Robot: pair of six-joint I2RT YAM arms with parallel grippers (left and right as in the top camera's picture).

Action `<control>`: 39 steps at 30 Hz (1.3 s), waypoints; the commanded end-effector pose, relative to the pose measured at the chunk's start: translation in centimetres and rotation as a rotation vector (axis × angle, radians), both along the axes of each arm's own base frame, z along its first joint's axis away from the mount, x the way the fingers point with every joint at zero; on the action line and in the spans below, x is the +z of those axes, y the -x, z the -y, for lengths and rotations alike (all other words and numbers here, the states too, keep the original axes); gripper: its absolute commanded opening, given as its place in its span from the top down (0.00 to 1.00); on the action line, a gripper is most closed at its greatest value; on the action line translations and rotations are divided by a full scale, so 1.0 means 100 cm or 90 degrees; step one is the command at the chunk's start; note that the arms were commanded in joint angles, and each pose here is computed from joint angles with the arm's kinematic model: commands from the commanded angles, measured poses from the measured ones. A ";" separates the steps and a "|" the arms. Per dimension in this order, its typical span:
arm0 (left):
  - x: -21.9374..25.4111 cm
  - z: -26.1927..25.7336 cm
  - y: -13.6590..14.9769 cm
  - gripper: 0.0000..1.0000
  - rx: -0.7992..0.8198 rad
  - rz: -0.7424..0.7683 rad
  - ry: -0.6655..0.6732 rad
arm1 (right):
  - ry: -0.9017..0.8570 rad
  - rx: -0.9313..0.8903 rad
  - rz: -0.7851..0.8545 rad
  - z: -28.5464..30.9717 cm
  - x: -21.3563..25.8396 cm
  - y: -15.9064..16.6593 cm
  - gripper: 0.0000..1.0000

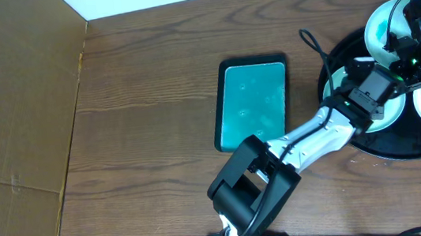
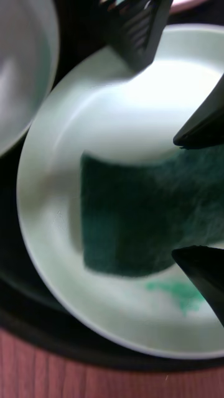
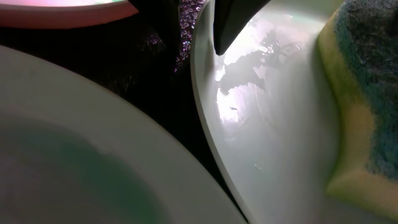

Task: Clean dirty plates on tray and stack at the side
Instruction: 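Scrub the mint-green plate with the sponge in the left gripper, then keep scrubbing the plate surface with the sponge, right gripper holding rim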

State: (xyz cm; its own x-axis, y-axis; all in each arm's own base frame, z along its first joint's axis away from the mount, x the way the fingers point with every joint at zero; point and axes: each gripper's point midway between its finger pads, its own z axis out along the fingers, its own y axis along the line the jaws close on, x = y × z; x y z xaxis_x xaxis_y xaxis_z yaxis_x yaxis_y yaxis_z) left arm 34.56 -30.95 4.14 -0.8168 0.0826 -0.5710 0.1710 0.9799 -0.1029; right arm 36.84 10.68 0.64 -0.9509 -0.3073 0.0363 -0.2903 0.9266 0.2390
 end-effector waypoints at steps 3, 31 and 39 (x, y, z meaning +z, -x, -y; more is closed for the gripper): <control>-0.009 -0.005 -0.002 0.48 0.057 0.011 -0.009 | -0.001 -0.001 -0.001 -0.003 -0.001 -0.001 0.83; -0.044 -0.013 -0.005 0.93 0.066 -0.013 -0.039 | 0.000 -0.001 -0.002 -0.003 -0.001 0.000 0.83; -0.030 -0.076 -0.031 0.93 0.166 0.050 -0.154 | 0.000 0.012 -0.010 -0.002 -0.008 0.006 0.83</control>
State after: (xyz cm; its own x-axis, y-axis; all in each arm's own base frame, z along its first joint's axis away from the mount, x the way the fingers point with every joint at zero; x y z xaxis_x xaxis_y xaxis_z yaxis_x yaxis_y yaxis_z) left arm 36.01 -28.16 1.73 -0.8061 0.0125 -0.5917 0.0226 0.9997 -0.0096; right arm 36.87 10.73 0.54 -0.9508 -0.3079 0.0328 -0.2915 0.9258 0.2409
